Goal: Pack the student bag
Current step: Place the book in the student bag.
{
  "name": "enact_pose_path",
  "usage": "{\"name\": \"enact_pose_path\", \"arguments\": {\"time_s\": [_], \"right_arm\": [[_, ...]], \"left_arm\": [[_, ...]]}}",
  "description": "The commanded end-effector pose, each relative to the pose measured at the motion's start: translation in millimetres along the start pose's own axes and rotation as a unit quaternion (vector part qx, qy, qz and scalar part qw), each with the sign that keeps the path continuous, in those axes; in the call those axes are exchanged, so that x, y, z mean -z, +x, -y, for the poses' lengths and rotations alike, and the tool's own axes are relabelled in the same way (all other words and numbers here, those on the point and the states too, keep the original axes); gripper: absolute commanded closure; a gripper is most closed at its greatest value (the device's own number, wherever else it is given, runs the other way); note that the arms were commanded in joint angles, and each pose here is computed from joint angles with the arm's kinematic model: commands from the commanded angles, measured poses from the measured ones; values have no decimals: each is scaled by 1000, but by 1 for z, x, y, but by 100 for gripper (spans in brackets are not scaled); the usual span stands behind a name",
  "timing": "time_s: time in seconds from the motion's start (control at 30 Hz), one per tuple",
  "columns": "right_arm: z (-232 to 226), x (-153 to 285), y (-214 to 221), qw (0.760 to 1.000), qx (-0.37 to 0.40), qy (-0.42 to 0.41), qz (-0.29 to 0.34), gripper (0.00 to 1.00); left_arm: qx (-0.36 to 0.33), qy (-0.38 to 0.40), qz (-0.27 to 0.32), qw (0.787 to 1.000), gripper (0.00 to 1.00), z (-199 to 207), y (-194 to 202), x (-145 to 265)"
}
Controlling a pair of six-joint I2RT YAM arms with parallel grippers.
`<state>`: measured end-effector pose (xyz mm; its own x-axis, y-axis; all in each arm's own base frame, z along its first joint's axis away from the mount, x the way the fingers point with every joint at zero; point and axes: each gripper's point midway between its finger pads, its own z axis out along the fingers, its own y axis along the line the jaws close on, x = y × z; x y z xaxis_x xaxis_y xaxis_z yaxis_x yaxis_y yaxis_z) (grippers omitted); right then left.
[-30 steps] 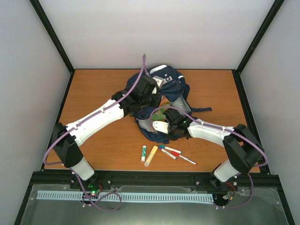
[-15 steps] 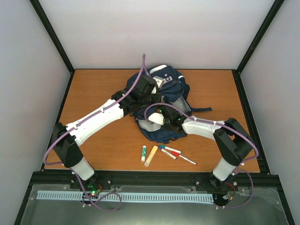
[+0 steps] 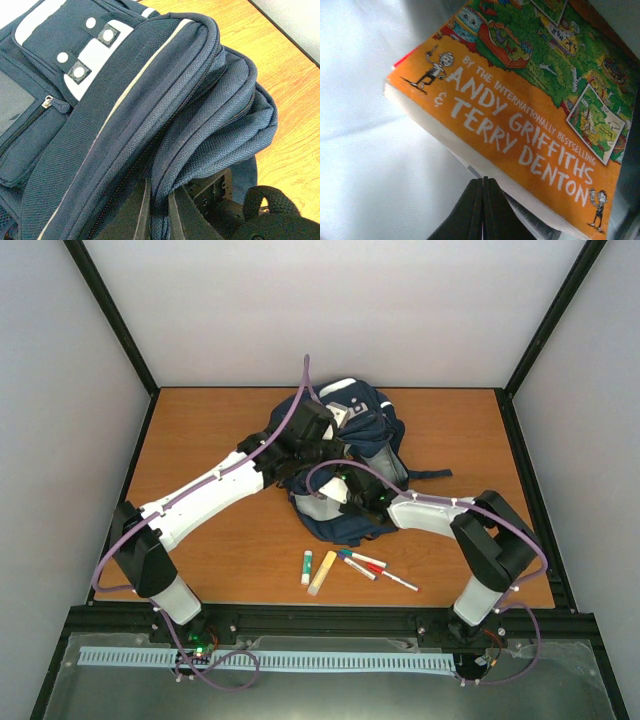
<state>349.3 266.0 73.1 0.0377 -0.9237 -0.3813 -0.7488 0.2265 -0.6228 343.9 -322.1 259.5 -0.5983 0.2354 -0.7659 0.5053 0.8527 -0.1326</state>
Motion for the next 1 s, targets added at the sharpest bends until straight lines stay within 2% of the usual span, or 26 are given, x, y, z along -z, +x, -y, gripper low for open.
{"name": "enact_pose_path", "arguments": {"time_s": [0.0,0.1,0.37,0.5,0.67,0.8,0.97], "right_arm": [[-2,22,-14,998,-38,-22,40,95],[-4,46,-14,996,-65,-44,45,91],[-40,129,-4,982,-83,-155,69,68],[-47,169,0,974,-92,-181,99,60],[-5,204,18,974,-154,-107,128,58],[26,218,30,961,-227,-51,149,55],[60,213,52,950,-283,27,129,47]], "left_arm": [[24,8,46,999,99,-1,-27,18],[25,7,42,999,99,-1,-25,14],[28,11,16,999,99,1,-12,-7],[34,-3,-28,999,97,-1,13,-45],[53,-5,-102,993,93,7,58,-95],[49,6,-112,992,91,23,83,-114],[24,12,-129,991,91,40,97,-129]]}}
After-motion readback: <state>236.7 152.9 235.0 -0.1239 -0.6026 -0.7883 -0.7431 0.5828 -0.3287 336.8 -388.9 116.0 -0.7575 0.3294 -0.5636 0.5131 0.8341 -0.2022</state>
